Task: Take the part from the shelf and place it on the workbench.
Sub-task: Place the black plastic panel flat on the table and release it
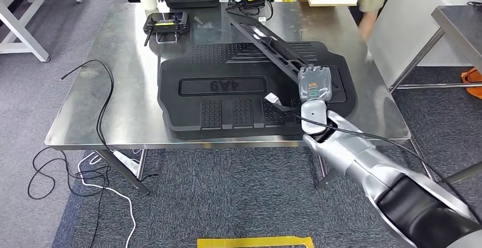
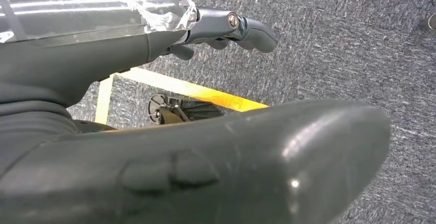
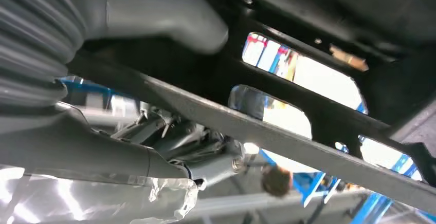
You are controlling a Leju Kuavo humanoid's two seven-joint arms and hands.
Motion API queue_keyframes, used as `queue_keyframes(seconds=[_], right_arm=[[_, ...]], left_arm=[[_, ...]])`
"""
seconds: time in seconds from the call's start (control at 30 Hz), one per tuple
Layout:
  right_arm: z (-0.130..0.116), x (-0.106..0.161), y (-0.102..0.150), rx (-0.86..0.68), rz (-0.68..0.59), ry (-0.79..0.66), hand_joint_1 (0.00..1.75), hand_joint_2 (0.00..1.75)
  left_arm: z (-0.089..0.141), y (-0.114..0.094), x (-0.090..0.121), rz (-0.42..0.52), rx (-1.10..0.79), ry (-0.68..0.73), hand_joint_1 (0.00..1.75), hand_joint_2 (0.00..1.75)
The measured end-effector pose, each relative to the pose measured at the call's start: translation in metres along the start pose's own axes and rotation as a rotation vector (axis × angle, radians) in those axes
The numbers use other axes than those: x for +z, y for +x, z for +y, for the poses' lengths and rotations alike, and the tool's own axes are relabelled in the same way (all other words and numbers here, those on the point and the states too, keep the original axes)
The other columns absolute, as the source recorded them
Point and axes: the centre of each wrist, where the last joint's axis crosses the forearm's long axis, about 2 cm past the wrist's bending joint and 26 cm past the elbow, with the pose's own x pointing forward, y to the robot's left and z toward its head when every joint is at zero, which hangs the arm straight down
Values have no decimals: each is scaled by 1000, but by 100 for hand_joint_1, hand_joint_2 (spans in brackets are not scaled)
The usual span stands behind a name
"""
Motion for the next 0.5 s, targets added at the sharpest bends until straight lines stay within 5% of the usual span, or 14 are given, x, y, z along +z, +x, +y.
queue_keyframes(seconds=[0.07,0.5], right_arm=[[2,3,1,-42,2,-2,0,0],[-3,7,6,-123,-7,-86,0,0]], left_arm=[[0,0,0,0,0,0,0,0],[0,0,0,0,-1,2,0,0]])
